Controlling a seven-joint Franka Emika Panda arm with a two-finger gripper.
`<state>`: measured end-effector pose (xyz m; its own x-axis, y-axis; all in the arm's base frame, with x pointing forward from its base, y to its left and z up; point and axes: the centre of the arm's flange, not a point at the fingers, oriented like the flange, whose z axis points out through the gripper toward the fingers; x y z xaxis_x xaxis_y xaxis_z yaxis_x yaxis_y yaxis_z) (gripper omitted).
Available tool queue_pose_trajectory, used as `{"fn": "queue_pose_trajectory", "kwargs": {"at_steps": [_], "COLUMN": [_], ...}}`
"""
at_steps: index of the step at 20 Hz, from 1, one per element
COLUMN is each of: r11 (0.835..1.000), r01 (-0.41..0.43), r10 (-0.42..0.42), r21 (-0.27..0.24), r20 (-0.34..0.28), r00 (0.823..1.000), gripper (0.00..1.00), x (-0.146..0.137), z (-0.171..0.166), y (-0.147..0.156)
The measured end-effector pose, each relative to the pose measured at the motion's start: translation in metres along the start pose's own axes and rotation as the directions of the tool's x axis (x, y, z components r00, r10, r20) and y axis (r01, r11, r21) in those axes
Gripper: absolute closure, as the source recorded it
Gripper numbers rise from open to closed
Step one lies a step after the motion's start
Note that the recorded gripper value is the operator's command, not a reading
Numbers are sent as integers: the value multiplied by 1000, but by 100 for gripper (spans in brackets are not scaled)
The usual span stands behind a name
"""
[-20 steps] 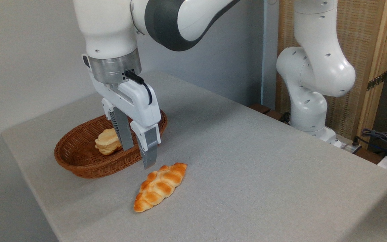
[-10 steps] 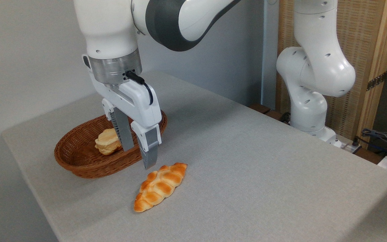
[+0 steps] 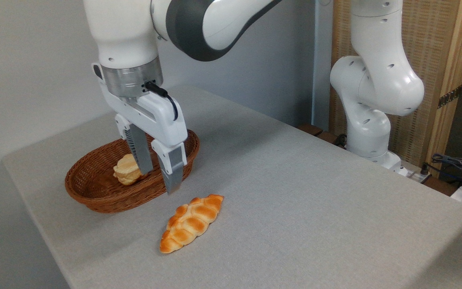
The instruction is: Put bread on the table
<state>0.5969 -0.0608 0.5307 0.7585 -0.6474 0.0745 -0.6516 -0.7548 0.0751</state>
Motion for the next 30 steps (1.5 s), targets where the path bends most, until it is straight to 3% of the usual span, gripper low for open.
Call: {"fn": "queue_pose_trajectory", "kwargs": {"at_steps": [4,9,16,30], "r11": [996,991,988,986], "r01": [52,66,-13,-78], "r10": [-59,-79,-2,79], "r21": [-73,-113,-155,-149], "r20": [-98,-118,-96,-1], "r00": [993,990,995,997], "gripper": [0,0,0,0], "x": [37,84,109,122], "z": [20,54,76,133], "y": [26,82,135,161]}}
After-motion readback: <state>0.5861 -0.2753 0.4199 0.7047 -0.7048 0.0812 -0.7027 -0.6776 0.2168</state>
